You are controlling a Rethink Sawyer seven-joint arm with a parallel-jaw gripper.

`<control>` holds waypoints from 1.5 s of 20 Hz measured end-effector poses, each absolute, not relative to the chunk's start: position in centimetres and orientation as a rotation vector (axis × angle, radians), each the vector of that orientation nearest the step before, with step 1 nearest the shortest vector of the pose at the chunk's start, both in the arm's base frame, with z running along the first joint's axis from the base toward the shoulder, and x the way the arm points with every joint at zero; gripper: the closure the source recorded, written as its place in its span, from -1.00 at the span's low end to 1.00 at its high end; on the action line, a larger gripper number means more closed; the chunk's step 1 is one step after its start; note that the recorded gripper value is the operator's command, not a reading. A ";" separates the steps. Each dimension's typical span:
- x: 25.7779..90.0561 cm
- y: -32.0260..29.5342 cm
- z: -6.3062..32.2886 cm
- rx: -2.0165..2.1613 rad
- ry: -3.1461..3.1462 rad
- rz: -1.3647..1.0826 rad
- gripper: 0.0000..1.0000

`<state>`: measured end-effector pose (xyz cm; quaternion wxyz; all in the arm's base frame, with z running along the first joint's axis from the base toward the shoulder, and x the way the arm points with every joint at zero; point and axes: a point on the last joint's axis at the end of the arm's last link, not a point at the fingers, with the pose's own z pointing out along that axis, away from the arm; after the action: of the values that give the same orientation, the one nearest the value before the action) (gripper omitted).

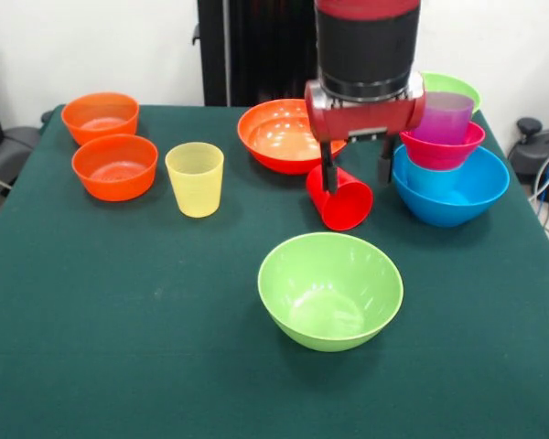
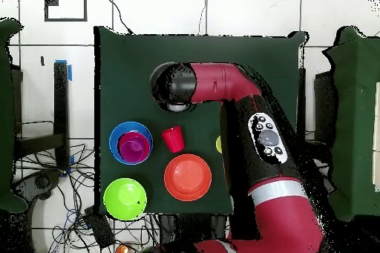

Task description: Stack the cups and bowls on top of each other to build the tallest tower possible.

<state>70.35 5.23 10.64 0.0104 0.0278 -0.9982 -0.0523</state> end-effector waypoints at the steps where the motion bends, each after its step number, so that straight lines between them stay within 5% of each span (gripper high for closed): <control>1: 70.3 5.2 10.3 0.089 -3.116 -0.161 -1.00; 9: 69.3 3.9 6.5 0.110 -3.104 -0.107 -1.00; 30: 73.5 -4.0 3.6 -0.003 -3.174 0.000 -1.00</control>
<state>73.54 -4.02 3.63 -0.0163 -0.0010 -0.9999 0.0000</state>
